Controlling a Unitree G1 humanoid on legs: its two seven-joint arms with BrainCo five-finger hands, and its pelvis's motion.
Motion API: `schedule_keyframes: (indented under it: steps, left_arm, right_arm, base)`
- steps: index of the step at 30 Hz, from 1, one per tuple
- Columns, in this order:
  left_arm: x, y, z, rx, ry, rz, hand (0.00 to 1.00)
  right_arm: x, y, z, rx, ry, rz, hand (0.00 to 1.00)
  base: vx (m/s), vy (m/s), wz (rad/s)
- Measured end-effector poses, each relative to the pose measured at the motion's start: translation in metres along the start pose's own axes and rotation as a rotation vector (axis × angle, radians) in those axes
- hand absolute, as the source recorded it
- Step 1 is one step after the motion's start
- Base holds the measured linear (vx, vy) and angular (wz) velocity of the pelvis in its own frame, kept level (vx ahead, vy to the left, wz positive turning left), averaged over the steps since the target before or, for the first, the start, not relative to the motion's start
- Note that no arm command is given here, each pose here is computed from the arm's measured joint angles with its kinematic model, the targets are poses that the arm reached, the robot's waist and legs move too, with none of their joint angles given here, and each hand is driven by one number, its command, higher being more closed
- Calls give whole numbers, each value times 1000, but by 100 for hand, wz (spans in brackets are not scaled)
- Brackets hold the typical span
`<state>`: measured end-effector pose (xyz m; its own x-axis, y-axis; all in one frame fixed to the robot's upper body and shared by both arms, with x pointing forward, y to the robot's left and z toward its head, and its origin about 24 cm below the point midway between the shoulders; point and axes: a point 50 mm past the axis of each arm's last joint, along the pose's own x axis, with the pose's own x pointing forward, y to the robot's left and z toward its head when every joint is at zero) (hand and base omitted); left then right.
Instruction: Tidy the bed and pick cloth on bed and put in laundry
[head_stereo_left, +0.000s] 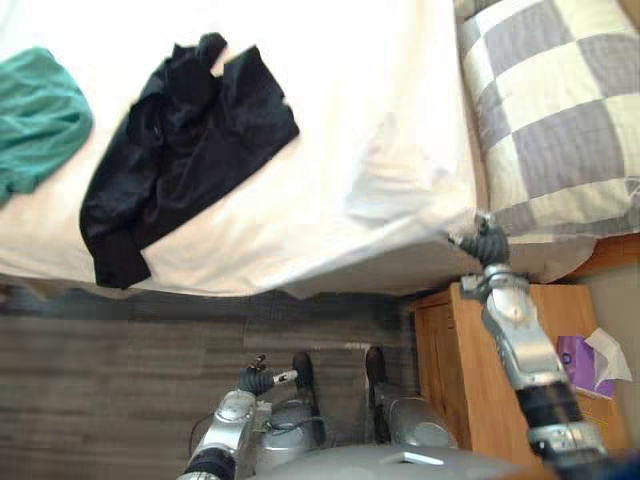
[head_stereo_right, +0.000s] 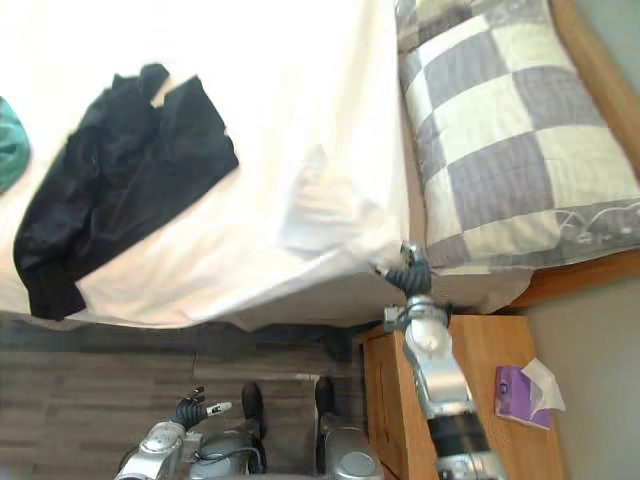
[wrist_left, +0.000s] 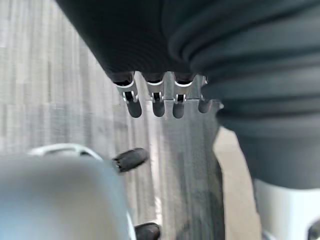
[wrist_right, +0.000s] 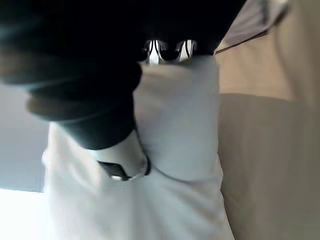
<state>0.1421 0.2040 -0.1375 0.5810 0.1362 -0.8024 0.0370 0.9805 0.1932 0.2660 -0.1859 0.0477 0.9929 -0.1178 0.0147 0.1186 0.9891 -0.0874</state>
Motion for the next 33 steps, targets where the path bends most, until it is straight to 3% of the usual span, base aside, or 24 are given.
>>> schedule_keyframes:
  steps: [8, 20, 21, 27, 33]
  left_arm:
    - [-8, -11, -26, -32, 56, -47, 0]
    - [-12, -10, -38, -55, 76, -69, 0]
    - [-13, -10, -39, -56, 78, -68, 0]
    - [-14, -11, -42, -84, 91, -69, 0]
    - [-15, -11, -47, -118, 124, -72, 0]
  right_arm:
    - [-39, 9, -56, 62, 182, 74, 0]
    - [-66, -3, -70, 100, 262, 61, 0]
    - [-66, -3, -68, 109, 259, 63, 100]
    - [-56, -2, -37, 260, 151, 37, 100]
    - [-39, 11, -16, 569, 86, 83, 100]
  base:
    - [86, -8, -12]
    - [51, -38, -7]
    - [-9, -30, -23]
    - [-39, -28, -1]
    - [-4, -16, 9]
